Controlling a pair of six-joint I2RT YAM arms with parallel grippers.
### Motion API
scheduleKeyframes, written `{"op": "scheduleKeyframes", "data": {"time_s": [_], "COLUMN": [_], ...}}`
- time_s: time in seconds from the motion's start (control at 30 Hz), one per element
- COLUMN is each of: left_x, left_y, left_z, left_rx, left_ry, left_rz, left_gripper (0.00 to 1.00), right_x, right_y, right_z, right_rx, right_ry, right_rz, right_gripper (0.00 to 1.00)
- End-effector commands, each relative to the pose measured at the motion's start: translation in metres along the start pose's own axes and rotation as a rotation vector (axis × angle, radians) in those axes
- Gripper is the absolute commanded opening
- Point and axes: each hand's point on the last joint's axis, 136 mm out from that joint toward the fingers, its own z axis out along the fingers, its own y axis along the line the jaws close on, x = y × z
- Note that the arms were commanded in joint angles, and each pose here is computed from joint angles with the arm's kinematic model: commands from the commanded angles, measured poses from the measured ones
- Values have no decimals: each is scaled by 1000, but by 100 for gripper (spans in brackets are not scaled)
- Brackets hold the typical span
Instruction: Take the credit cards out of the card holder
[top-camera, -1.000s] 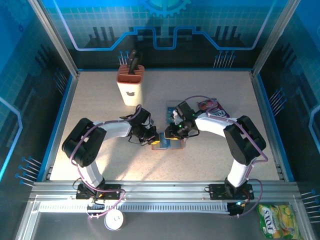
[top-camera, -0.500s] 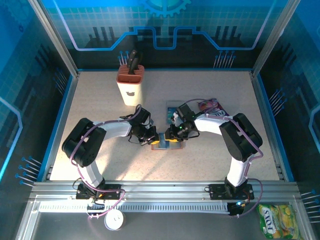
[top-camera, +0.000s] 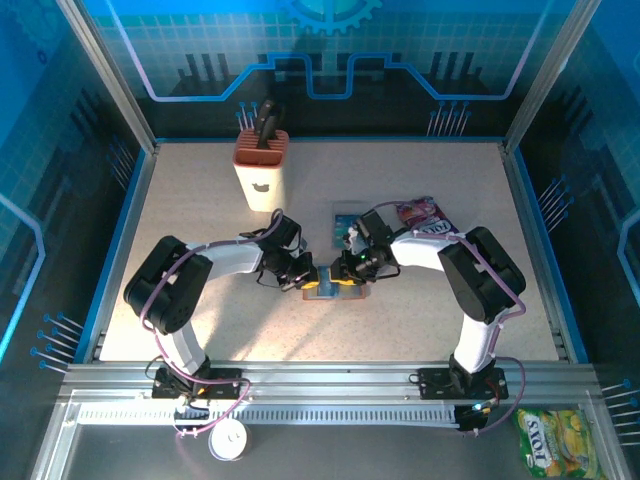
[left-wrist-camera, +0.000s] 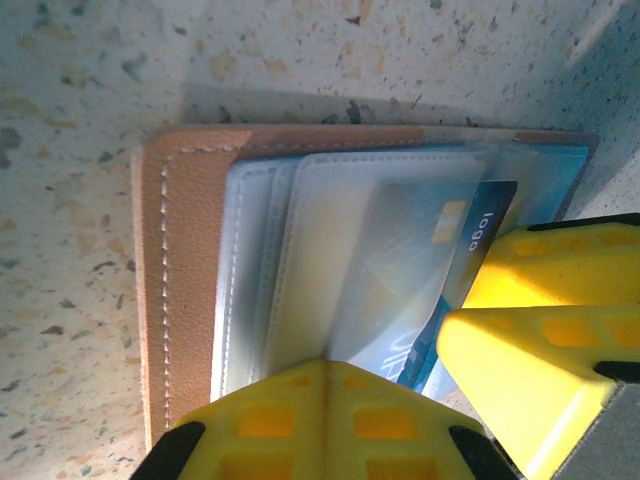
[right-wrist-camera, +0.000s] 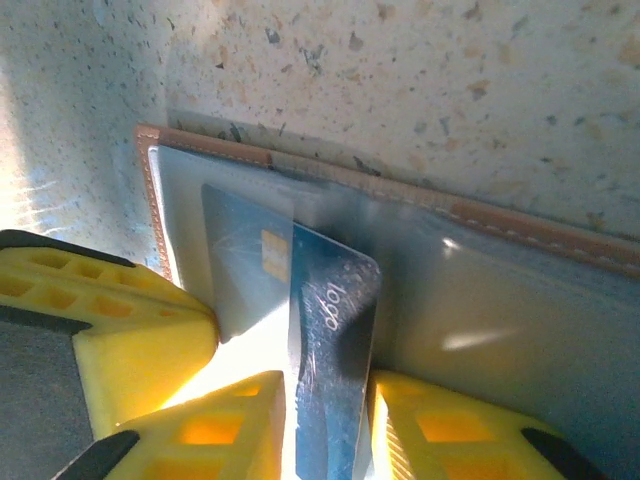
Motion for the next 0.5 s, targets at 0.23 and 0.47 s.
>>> {"op": "scheduleKeyframes", "data": {"time_s": [0.23,0.47], "left_x": [3,2], "left_y": [15,13], "left_z": [5,4], "left_rx": [-60,-57], "left_ry": [20,14], "left_rz": [-15,-12], "left_gripper": [0,0], "right_x": [1,-5], "right_y": [9,15], "right_z": [-8,-14], "right_rx": [-85,-110], "right_ry": [-23,-52], "right_rz": [37,37], "right_gripper": [22,14]}}
